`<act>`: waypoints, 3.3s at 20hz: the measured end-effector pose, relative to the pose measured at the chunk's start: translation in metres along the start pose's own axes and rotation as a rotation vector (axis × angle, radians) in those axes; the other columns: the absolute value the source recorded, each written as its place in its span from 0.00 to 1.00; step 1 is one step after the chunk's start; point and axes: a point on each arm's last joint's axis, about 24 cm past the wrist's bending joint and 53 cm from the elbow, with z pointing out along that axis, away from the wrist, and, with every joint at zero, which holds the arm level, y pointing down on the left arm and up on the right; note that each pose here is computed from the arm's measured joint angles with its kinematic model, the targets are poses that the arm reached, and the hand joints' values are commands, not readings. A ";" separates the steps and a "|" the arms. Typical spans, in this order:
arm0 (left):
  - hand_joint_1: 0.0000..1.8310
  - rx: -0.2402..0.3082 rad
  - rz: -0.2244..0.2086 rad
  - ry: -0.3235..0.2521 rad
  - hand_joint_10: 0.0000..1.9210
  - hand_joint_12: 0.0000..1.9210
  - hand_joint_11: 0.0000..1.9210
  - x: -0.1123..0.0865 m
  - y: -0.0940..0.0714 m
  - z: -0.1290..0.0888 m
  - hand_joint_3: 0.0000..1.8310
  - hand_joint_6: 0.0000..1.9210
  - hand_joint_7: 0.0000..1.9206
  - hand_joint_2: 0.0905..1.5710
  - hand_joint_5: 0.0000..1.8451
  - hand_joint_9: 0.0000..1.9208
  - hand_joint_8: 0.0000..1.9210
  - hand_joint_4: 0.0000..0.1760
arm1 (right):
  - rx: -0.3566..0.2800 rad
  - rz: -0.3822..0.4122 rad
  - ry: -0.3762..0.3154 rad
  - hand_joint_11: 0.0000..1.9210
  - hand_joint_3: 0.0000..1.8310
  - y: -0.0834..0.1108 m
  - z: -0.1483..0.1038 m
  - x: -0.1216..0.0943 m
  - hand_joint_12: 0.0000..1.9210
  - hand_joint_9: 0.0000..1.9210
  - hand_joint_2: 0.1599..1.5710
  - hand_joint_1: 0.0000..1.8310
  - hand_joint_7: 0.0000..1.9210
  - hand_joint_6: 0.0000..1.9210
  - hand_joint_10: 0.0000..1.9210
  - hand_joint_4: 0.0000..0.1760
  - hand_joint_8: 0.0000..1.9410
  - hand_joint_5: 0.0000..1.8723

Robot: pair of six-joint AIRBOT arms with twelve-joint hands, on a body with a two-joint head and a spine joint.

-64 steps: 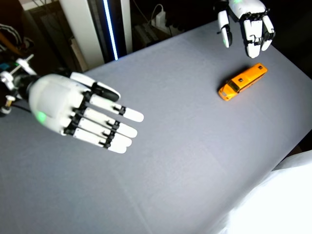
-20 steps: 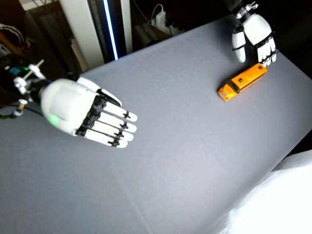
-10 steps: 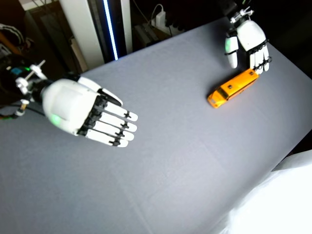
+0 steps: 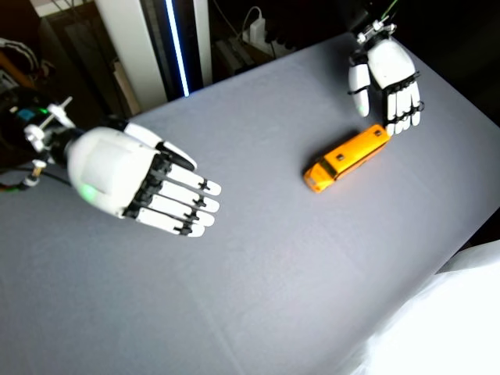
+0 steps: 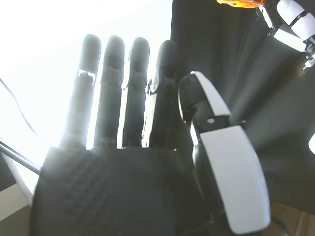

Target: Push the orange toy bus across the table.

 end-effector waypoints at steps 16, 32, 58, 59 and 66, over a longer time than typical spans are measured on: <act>0.00 0.169 -0.117 0.065 0.00 0.26 0.06 0.049 -0.075 0.012 0.00 0.00 0.22 0.90 0.28 0.20 0.00 0.00 | 0.007 -0.005 -0.002 0.21 0.00 -0.003 -0.001 -0.002 0.34 0.36 0.89 0.35 0.42 0.00 0.00 0.00 0.00 0.49; 0.00 0.331 -0.149 0.099 0.00 0.06 0.16 0.061 -0.142 0.020 0.00 0.00 0.25 0.90 0.30 0.23 0.00 0.00 | 0.009 0.011 -0.001 0.19 0.00 -0.005 -0.002 0.001 0.32 0.34 0.88 0.33 0.39 0.00 0.00 0.00 0.00 0.48; 0.22 0.701 -0.260 -0.359 0.00 0.27 0.03 -0.127 -0.156 -0.080 0.01 0.00 0.07 0.82 0.14 0.12 0.00 0.05 | -0.524 -0.066 -0.179 0.10 0.00 0.155 -0.026 -0.035 0.00 0.13 0.78 0.58 0.15 0.08 0.00 0.00 0.00 0.24; 0.19 0.702 -0.248 -0.369 0.00 0.30 0.01 -0.131 -0.155 -0.081 0.01 0.00 0.05 0.84 0.09 0.08 0.00 0.00 | -0.555 -0.085 -0.201 0.10 0.00 0.166 -0.026 -0.040 0.01 0.13 0.76 0.57 0.14 0.08 0.00 0.17 0.00 0.23; 0.23 0.771 -0.235 -0.428 0.00 0.34 0.00 -0.163 -0.173 -0.097 0.00 0.00 0.20 0.90 0.19 0.18 0.01 0.27 | -0.636 -0.119 -0.230 0.10 0.00 0.201 -0.032 -0.055 0.58 0.31 0.87 0.28 0.32 0.10 0.07 0.00 0.06 0.32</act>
